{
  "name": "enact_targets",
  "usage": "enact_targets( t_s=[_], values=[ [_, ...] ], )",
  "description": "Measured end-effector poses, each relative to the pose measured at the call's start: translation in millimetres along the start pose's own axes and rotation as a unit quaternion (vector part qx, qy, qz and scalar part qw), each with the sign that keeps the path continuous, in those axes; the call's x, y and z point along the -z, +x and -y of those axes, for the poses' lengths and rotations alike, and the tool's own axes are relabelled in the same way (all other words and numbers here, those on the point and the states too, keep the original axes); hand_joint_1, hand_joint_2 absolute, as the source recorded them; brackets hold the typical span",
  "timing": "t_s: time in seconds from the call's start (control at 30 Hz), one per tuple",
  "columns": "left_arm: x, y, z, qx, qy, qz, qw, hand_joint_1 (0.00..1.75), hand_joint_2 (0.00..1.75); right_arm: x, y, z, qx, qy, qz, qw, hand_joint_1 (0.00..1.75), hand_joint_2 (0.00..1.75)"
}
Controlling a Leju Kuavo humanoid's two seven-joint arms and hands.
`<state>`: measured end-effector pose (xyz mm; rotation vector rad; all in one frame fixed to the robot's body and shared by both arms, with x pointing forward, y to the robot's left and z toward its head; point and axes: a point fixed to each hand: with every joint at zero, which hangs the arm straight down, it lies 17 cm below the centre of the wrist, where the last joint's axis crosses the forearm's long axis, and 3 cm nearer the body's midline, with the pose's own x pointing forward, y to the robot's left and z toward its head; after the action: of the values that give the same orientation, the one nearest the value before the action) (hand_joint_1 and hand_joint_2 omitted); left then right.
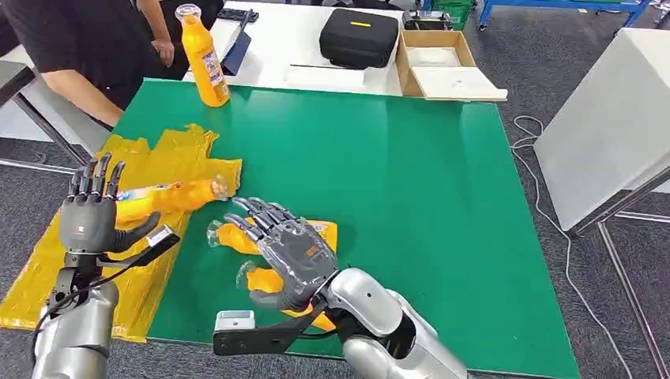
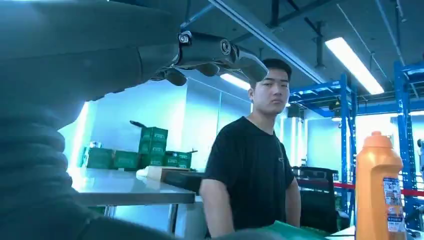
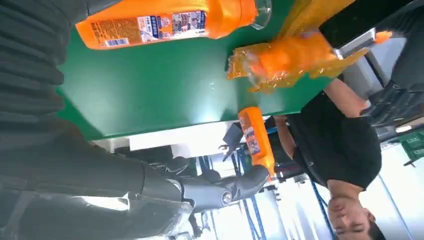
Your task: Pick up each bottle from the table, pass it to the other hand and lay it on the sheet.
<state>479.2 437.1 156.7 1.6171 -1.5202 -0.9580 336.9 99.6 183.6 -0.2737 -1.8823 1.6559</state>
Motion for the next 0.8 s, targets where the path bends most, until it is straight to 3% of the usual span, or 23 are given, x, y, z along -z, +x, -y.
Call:
enact_targets(
  t_s=[0.7, 0.73, 0.8],
  values=[
    [-9, -15, -4, -0.011, 0.01, -0.008, 1.0, 0.0, 0.0, 9, 8, 16, -0.002, -0.009, 0.015, 1.0, 0.0, 1.75],
    [-10, -18, -6, -0.018, 0.016, -0.013, 1.0, 0.0, 0.0, 9, 8, 17, -0.002, -0.009, 0.016, 1.0, 0.0, 0.0],
    [-12, -30, -13, -0.046, 0.039, -0.046, 0.997, 0.0, 0.0, 10, 9, 17, -0.001, -0.008, 0.017, 1.0, 0.0, 0.0]
  ],
)
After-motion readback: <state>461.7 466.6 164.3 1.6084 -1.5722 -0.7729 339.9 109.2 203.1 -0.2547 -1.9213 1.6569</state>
